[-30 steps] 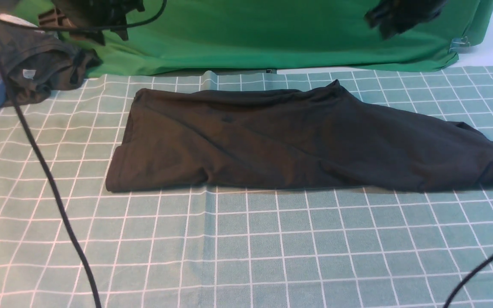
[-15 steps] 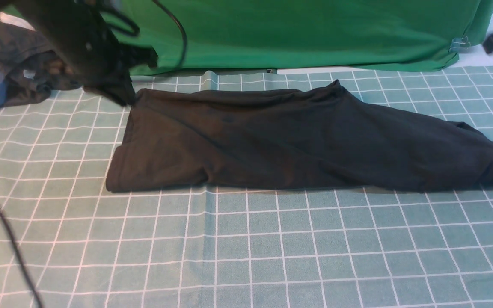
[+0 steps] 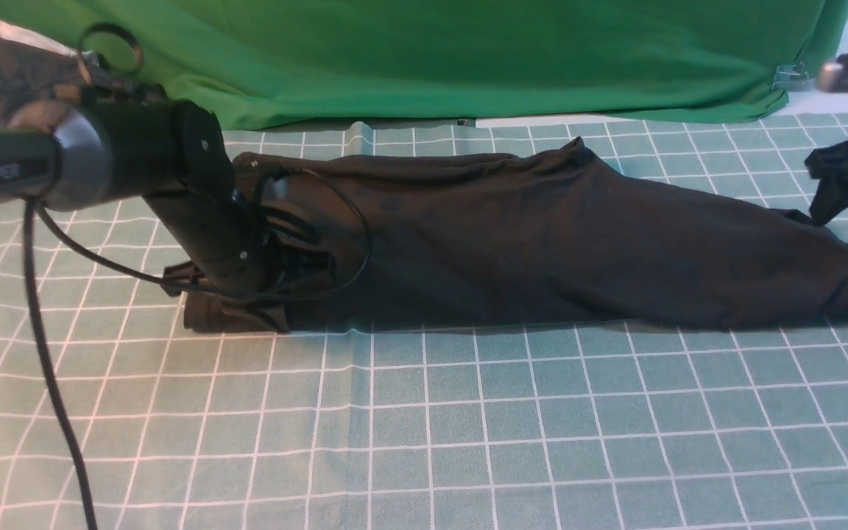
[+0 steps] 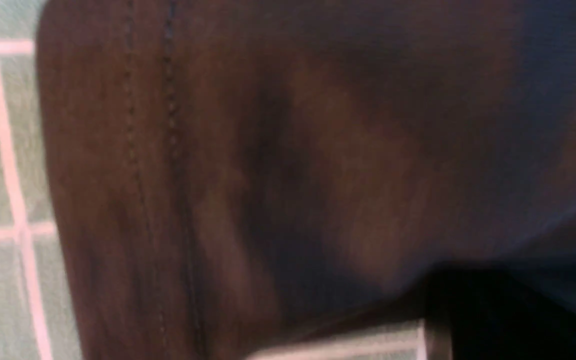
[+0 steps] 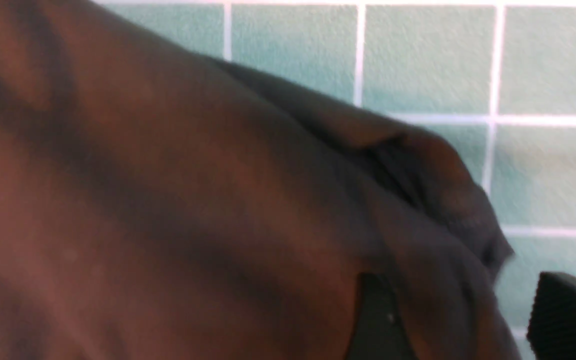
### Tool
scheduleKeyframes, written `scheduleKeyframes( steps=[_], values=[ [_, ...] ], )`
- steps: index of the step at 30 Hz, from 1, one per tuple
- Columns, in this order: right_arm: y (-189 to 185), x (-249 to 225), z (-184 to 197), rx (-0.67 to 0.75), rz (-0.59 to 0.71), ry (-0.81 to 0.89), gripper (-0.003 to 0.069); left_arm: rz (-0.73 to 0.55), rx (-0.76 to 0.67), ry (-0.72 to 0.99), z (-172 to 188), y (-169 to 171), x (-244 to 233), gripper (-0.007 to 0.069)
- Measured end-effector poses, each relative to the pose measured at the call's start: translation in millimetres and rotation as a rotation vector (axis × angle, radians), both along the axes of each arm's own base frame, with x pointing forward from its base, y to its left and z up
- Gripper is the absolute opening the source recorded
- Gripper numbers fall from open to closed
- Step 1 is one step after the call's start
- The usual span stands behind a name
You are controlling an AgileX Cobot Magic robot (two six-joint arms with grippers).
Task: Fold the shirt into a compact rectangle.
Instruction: 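Pull the folded dark garment lengthwise by its ends to straighten it flat on the table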
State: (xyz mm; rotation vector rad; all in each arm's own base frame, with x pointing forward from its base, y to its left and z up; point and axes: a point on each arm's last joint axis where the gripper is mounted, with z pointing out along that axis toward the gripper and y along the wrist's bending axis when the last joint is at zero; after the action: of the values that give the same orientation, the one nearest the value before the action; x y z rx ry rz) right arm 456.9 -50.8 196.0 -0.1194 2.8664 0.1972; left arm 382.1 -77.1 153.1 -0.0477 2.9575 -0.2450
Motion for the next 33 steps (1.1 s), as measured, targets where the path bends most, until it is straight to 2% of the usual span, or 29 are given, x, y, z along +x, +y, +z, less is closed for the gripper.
scheduleKeyframes(
  steps=[6,13,14,15,17,18,19,20,23,33],
  values=[
    [2,5,-9,-0.004,0.010,-0.021,0.0393,0.003,0.000,0.004,-1,0,0,0.0010],
    [2,7,-31,0.005,0.010,0.031,0.0391,0.002,0.000,0.004,-1,0,0,0.0010],
    [2,8,-33,0.006,0.011,0.036,0.0377,0.002,0.000,0.004,-1,0,1,0.0010],
    [2,8,-35,0.006,0.010,0.039,0.0331,0.002,0.000,0.004,-1,0,1,0.0010],
    [2,8,-35,0.005,0.015,0.039,0.0201,0.002,0.000,0.004,-1,0,1,0.0010],
    [2,8,-35,0.005,0.016,0.038,0.0169,0.002,0.000,0.004,-1,0,1,0.0010],
    [2,8,-34,0.005,0.019,0.038,0.0094,0.002,0.000,0.005,-1,0,1,0.0010],
    [2,8,-32,0.006,0.022,0.039,0.0067,0.002,0.000,0.005,-1,0,1,0.0010],
    [0,12,-20,-0.019,0.038,0.026,0.0037,0.002,0.000,0.007,-1,0,0,0.0010],
    [-7,25,14,-0.055,0.005,-0.062,0.0035,0.002,0.000,0.007,-1,0,0,0.0010]
  ],
)
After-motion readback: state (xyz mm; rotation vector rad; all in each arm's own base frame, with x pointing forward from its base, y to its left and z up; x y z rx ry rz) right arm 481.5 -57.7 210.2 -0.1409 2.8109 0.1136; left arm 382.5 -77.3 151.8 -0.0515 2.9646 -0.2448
